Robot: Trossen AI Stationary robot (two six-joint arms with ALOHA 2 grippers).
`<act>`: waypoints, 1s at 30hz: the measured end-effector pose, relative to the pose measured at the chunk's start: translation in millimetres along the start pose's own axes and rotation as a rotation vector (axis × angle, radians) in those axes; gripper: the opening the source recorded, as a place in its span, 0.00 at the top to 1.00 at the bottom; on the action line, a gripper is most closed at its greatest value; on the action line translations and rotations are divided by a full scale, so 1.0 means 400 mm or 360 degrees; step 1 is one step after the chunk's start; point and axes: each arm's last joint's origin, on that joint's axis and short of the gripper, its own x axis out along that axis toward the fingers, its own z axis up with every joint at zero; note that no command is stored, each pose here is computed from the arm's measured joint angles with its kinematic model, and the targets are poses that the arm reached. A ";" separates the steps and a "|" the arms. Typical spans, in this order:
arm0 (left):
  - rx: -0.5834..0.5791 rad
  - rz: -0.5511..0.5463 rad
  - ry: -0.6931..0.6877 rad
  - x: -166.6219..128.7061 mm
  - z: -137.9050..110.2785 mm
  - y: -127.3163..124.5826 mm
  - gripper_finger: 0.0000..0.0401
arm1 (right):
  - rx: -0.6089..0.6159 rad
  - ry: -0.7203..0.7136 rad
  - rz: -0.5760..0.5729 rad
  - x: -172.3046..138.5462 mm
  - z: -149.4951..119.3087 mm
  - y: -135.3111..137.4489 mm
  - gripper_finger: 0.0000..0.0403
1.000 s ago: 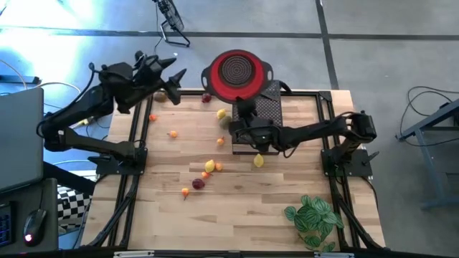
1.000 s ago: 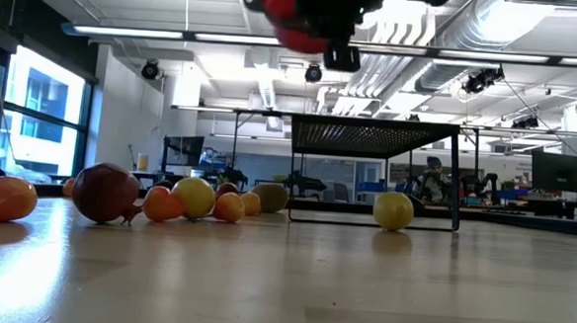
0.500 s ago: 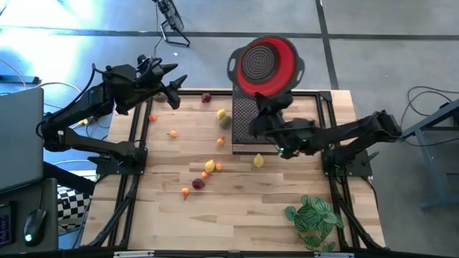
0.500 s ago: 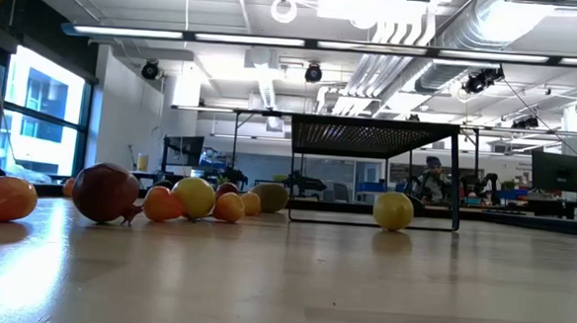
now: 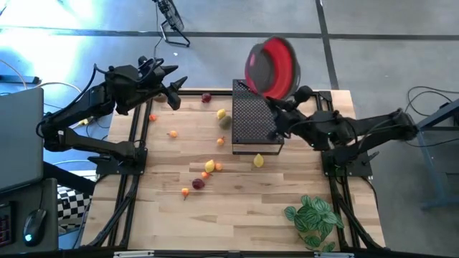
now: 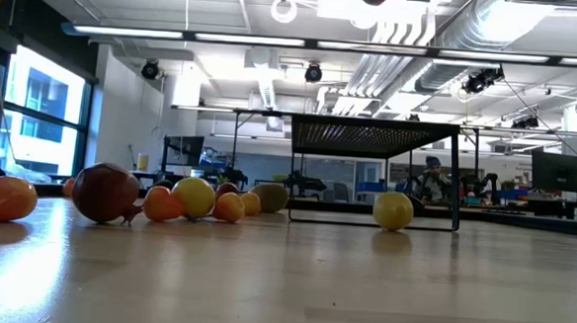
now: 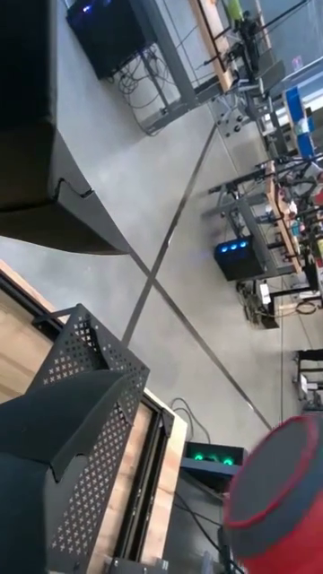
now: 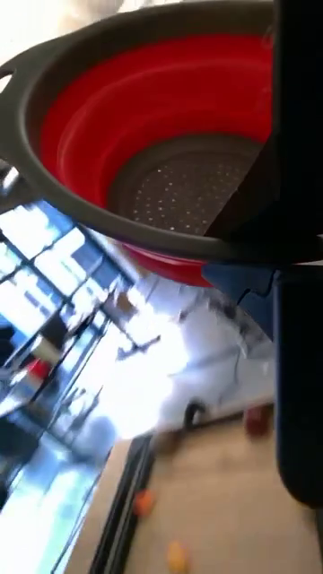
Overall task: Pick & Place Fruit
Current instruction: Put the red strainer bowl on the shelf
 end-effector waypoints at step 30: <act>0.0010 -0.0005 0.0037 0.000 -0.006 -0.001 0.46 | -0.0054 0.0954 0.0739 0.189 -0.100 0.114 0.97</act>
